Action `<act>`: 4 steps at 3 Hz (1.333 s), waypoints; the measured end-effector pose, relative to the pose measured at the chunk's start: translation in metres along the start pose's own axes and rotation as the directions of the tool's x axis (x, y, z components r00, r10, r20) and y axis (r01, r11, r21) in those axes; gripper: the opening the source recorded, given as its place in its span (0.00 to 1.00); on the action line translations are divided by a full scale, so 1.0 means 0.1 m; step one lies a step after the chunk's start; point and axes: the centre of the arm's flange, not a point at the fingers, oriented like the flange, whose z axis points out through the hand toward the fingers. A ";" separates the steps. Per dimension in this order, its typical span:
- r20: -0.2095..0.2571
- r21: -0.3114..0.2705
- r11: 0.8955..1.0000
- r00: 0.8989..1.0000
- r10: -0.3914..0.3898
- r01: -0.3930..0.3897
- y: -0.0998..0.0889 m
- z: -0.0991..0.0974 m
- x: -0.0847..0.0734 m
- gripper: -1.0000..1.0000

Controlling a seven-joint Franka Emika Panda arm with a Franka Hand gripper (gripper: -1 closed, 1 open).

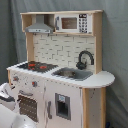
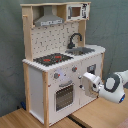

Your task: Play with the kitchen

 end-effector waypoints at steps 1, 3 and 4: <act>0.003 -0.048 0.995 0.996 0.088 -0.088 0.04 0.05 -0.08 1.00; -0.001 -0.117 0.953 0.960 0.281 -0.279 0.07 0.19 -0.23 1.00; -0.005 -0.127 0.927 0.935 0.355 -0.353 -0.01 0.22 -0.29 1.00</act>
